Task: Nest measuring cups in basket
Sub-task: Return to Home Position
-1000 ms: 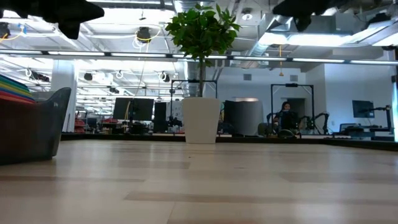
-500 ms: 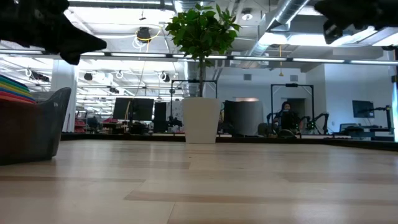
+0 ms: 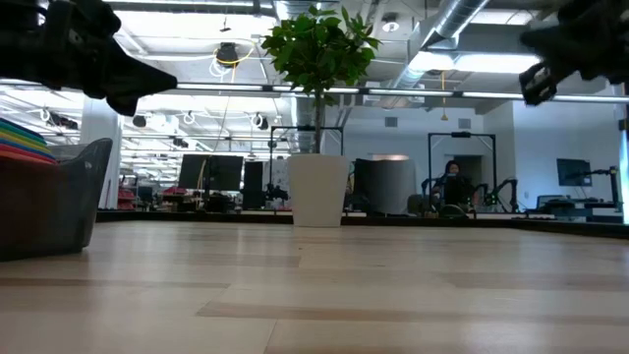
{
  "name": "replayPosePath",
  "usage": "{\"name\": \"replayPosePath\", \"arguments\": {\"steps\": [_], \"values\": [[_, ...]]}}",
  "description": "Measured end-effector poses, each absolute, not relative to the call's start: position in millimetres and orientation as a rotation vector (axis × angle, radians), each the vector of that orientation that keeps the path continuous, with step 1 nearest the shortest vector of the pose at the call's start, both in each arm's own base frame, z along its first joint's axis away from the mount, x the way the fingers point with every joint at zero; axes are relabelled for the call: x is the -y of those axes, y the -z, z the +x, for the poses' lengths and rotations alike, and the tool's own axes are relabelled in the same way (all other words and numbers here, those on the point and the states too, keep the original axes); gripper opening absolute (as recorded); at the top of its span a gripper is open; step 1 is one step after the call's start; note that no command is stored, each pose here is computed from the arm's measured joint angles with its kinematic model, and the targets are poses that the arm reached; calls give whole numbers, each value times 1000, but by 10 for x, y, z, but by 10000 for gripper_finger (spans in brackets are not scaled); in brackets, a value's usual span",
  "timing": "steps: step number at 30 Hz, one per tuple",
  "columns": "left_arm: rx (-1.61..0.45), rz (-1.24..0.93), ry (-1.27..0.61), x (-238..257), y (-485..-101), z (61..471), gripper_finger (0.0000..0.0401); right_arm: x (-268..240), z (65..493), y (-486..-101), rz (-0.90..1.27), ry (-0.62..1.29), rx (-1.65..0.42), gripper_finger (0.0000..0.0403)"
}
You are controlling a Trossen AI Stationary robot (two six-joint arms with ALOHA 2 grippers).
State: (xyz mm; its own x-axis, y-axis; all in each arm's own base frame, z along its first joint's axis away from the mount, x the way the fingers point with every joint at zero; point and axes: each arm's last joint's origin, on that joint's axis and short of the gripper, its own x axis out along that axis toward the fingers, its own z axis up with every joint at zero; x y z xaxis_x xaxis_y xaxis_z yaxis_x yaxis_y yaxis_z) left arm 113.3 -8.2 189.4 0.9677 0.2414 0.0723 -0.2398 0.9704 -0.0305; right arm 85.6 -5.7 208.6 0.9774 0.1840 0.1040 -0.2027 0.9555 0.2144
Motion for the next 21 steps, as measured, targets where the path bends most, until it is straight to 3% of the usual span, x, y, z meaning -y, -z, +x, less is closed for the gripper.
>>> {"name": "replayPosePath", "arguments": {"steps": [10,21], "values": [[32,-54,-184,106,-1847,1138,0,49,936,-1874,265,-221,190,10],[-18,-89,-255,79,-1662,1133,0,58,958,-1741,207,-167,68,10]]}}
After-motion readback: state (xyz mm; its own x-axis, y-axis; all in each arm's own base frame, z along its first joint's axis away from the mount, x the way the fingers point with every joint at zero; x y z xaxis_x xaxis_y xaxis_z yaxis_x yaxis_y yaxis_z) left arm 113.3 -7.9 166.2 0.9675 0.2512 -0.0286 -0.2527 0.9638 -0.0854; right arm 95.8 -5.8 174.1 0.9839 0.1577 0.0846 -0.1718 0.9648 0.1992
